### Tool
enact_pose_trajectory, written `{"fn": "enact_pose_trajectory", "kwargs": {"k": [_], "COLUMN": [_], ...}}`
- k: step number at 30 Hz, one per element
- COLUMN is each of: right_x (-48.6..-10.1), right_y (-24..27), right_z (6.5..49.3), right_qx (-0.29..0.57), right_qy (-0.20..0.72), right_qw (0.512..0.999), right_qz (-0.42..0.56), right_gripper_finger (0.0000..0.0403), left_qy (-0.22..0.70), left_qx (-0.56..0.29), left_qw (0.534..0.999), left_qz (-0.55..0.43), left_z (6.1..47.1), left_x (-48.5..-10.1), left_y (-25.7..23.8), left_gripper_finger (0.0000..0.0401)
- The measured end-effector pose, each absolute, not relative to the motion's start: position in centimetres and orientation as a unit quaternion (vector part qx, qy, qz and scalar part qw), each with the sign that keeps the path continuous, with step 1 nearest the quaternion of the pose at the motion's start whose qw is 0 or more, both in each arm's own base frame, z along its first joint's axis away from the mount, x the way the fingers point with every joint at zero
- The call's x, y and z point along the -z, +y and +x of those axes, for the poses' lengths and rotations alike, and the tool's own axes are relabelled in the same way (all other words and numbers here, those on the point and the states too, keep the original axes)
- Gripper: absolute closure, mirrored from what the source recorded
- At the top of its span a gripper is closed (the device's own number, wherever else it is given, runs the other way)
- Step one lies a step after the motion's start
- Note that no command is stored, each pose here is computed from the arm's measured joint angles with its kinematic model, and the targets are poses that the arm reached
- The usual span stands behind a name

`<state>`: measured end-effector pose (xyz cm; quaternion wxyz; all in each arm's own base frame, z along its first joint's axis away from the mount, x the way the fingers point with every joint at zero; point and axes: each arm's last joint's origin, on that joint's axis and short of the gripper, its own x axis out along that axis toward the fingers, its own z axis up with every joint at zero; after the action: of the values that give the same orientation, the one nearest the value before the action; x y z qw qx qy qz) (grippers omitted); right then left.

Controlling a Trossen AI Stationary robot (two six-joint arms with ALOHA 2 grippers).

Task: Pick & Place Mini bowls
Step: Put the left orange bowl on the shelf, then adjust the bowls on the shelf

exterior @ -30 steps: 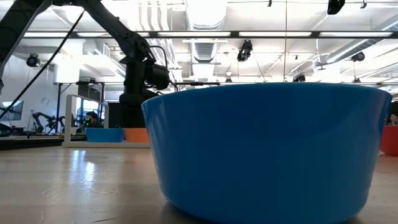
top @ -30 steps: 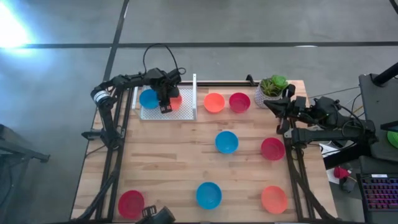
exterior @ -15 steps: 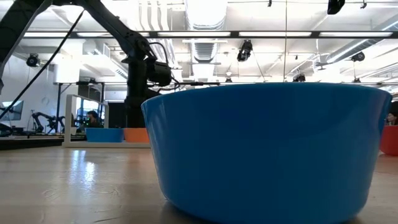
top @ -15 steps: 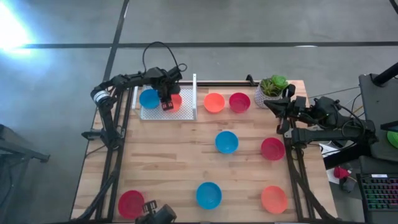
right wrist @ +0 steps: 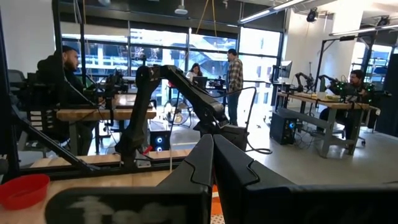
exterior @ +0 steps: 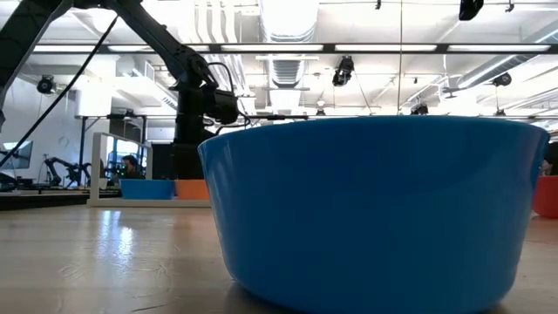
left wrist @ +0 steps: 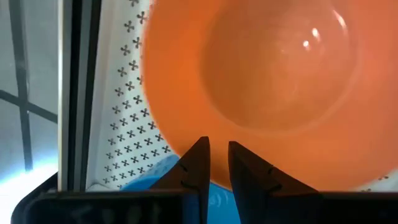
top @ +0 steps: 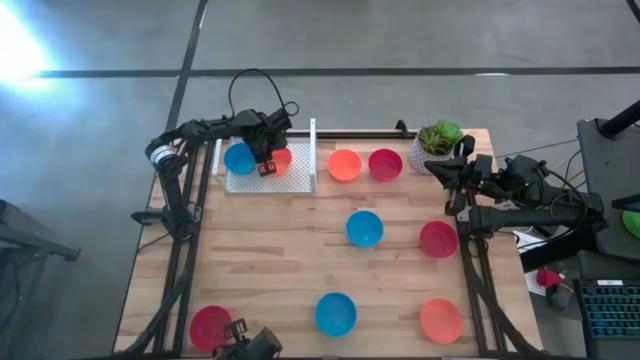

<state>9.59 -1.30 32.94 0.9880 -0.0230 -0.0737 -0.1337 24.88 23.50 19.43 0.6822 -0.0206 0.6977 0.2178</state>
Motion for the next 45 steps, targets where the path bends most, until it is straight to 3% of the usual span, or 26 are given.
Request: {"fn": "enact_pose_trajectory", "kwargs": {"k": [15,25,33,45], "right_x": [-32.9,-32.9,-32.9,-32.9], "right_y": [-1.3,-1.3,-1.3,-1.3], "right_z": [9.6,9.6,9.6,9.6], "right_qx": [0.134,0.134,0.134,0.133], "right_qy": [-0.074,-0.074,-0.074,-0.074], "right_qw": [0.988,0.988,0.988,0.988], "right_qz": [-0.022,-0.022,-0.022,-0.018], "right_gripper_finger": [0.0394,0.0394,0.0394,0.0394], "left_qy": [0.689,0.580,0.486,0.464], "left_qx": [-0.217,-0.261,-0.281,-0.297], "left_qw": [0.691,0.772,0.827,0.832], "left_qz": [-0.009,-0.002,0.000,-0.064], "left_z": [25.2,23.1,20.2,16.5], "left_x": [-21.0,-28.8,-32.6,-29.5], "left_y": [23.5,19.2,13.6,10.4], "left_gripper_finger": [0.0341,0.0341,0.0344,0.0390]}}
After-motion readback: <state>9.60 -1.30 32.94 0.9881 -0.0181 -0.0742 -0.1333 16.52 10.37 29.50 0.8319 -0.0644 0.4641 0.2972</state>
